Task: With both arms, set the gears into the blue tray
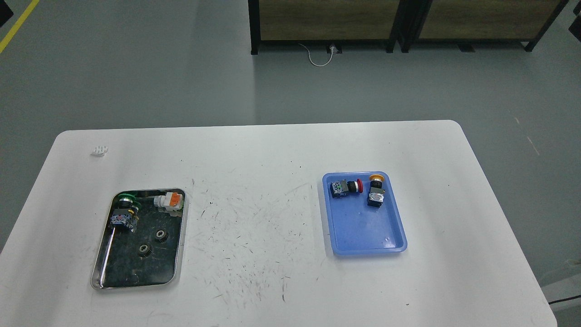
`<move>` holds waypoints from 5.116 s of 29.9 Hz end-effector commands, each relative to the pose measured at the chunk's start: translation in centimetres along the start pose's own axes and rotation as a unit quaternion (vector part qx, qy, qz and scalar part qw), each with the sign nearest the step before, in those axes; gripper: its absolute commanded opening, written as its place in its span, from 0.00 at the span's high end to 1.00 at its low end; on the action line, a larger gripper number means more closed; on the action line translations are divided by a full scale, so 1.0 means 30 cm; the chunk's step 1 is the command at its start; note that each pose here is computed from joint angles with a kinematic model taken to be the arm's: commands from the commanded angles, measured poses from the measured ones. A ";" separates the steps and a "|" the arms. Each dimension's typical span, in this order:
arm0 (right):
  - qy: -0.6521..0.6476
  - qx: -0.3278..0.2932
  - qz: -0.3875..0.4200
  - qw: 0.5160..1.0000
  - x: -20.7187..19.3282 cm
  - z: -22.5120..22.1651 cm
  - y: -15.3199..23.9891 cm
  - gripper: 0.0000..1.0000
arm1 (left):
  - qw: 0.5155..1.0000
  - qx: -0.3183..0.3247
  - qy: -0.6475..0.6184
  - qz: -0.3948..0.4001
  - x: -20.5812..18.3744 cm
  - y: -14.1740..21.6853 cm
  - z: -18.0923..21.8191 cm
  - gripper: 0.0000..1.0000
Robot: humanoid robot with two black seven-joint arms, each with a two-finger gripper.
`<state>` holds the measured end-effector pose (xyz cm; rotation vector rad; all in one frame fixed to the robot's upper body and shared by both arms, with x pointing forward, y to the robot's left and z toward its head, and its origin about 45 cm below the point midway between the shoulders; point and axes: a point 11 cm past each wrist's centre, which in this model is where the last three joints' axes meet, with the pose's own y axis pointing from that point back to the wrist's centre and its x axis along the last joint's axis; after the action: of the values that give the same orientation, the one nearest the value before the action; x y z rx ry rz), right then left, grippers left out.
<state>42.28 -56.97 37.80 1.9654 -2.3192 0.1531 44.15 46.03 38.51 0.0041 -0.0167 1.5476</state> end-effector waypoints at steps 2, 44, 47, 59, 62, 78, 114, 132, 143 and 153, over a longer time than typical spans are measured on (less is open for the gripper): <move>0.002 0.002 0.006 1.000 0.021 -0.013 0.006 0.00 | 1.000 0.004 -0.001 0.000 0.001 0.002 -0.006 0.01; 0.052 -0.047 -0.133 0.989 -0.336 0.208 -0.035 0.00 | 0.990 0.042 -0.019 -0.133 -0.078 0.070 -0.222 0.05; 0.052 -0.045 -0.133 0.989 -0.341 0.201 -0.040 0.00 | 0.978 0.073 -0.046 -0.190 -0.145 0.113 -0.318 0.05; 0.069 -0.035 -0.116 0.990 -0.319 0.138 -0.068 0.00 | 0.909 0.200 -0.111 -0.349 -0.409 0.406 -0.748 0.04; 0.080 -0.036 -0.115 0.989 -0.321 0.127 -0.076 0.00 | 0.894 0.217 -0.115 -0.374 -0.464 0.467 -0.829 0.04; 0.089 -0.041 -0.110 0.989 -0.319 0.139 -0.077 0.00 | 0.888 0.264 -0.106 -0.360 -0.519 0.586 -1.041 0.02; 0.102 -0.047 -0.114 0.987 -0.320 0.157 -0.071 0.00 | 0.891 0.315 -0.141 -0.295 -0.382 0.657 -1.147 0.30; 0.105 -0.047 -0.111 0.987 -0.322 0.159 -0.073 0.00 | 0.889 0.327 -0.138 -0.288 -0.367 0.675 -1.156 0.46; 0.106 -0.046 -0.111 0.987 -0.322 0.155 -0.073 0.00 | 0.887 0.331 -0.141 -0.289 -0.365 0.662 -1.149 0.69; 0.106 -0.046 -0.110 0.987 -0.316 0.156 -0.071 0.00 | 0.895 0.317 -0.132 -0.284 -0.346 0.627 -1.105 0.81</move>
<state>45.93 -48.67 31.89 2.0313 -1.9304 0.2218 24.63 36.21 4.22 0.7001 0.2669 0.8896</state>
